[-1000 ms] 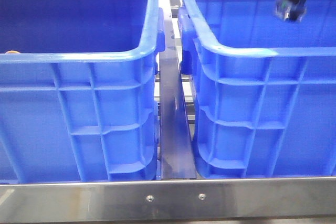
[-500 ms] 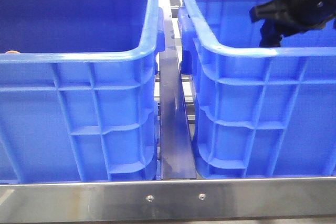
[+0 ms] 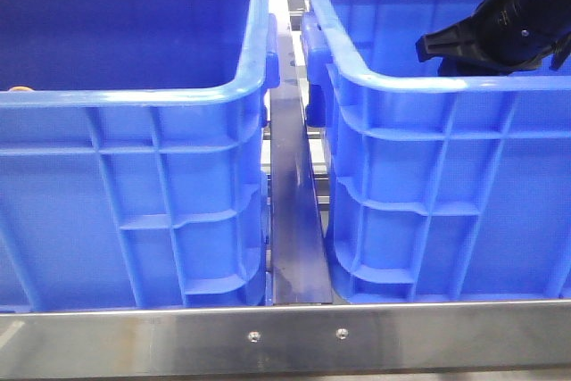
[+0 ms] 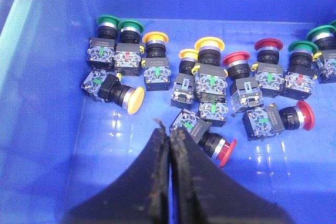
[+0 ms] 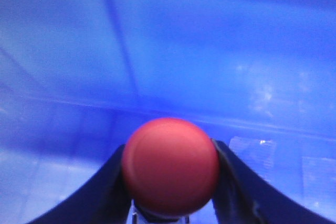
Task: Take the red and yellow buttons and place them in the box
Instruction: 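Carry the red button into the empty bin and lower it, then open the right gripper and lift it off the red button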
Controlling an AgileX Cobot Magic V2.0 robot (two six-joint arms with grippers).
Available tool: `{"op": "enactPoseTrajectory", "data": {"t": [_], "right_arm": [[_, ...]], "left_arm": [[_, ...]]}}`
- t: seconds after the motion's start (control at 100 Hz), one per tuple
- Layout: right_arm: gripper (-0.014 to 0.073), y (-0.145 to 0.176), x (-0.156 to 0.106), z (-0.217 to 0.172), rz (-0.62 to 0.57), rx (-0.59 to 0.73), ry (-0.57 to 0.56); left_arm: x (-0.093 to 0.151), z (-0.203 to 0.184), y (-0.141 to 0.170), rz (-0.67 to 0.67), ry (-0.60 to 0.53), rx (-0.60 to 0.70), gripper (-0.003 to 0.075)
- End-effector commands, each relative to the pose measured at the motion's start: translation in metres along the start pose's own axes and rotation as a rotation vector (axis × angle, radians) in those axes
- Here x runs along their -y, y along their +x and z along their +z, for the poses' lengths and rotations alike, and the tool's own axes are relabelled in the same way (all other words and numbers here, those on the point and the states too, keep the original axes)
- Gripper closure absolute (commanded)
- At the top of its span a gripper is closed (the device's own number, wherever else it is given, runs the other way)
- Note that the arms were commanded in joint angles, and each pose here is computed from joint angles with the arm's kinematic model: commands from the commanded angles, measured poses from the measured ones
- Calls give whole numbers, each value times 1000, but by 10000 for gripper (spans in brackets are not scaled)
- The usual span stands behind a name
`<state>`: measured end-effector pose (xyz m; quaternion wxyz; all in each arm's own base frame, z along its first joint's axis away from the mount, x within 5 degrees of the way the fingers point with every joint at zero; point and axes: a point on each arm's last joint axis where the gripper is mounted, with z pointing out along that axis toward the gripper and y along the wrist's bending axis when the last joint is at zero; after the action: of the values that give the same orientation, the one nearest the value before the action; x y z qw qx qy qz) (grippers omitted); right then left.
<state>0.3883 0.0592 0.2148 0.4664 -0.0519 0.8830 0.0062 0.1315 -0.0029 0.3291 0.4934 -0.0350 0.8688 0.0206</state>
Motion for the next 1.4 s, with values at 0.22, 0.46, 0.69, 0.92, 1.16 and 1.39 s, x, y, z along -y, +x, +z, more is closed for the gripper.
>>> {"op": "enactPoseTrajectory", "data": {"t": [0.22, 0.46, 0.69, 0.92, 1.16, 1.39], "right_arm": [[9, -29, 5, -29, 95, 101, 19], [-4, -52, 8, -69, 116, 210, 12], [-4, -52, 14, -131, 128, 308, 13], [-3, -25, 23, -199, 150, 401, 52], [-1, 11, 29, -251, 168, 499, 62], [59, 33, 34, -275, 183, 559, 84]], "left_arm": [[2, -5, -13, 13, 25, 91, 739], [2, -5, -13, 16, 22, 92, 739], [2, -5, -13, 18, 21, 93, 739], [2, -5, -13, 18, 21, 93, 739], [2, -5, -14, 19, 21, 93, 739], [2, -5, -14, 19, 21, 93, 739]]}}
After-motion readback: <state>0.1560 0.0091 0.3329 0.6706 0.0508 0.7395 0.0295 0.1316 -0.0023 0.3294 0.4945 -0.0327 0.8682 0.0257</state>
